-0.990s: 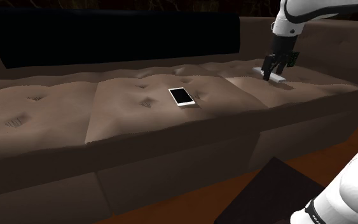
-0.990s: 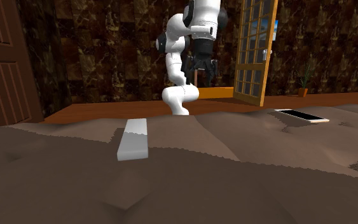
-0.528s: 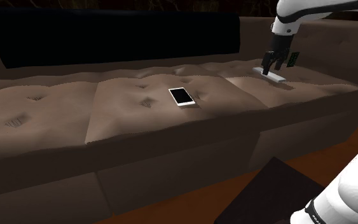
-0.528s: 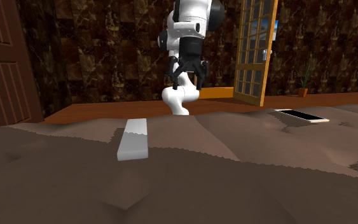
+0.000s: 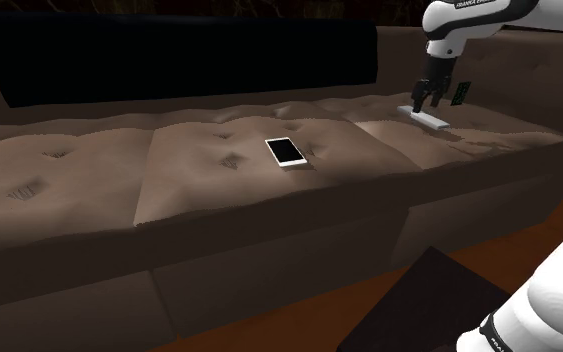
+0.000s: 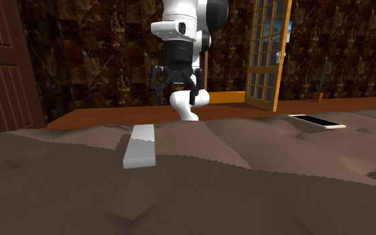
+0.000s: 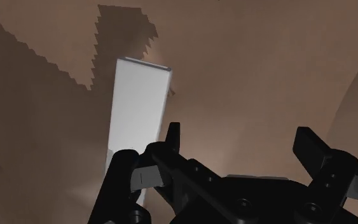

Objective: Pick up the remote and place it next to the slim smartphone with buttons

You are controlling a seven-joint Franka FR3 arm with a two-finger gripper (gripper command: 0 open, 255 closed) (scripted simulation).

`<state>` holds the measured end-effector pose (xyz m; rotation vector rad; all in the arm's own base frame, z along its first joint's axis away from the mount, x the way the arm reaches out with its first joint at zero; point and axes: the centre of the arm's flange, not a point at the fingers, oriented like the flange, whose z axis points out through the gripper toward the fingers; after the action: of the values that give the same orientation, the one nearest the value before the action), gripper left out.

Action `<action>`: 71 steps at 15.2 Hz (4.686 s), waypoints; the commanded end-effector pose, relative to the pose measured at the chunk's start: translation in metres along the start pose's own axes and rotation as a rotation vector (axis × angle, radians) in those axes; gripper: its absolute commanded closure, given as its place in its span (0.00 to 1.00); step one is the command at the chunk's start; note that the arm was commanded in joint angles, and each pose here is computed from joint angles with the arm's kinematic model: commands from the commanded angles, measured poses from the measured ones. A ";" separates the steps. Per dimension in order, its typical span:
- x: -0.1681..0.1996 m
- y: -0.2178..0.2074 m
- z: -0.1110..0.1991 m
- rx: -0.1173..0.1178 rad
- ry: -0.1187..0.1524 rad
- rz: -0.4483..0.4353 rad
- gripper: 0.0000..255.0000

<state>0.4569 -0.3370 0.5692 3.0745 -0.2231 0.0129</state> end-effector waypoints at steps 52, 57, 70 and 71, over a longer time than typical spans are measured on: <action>0.065 0.117 -0.021 0.026 0.008 0.031 1.00; 0.056 0.065 -0.027 0.026 0.008 0.031 1.00; 0.028 -0.104 -0.039 0.026 0.008 0.031 1.00; 0.026 -0.117 -0.040 0.026 0.008 0.031 1.00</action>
<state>0.5018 -0.2366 0.6026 3.0973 -0.2697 0.0301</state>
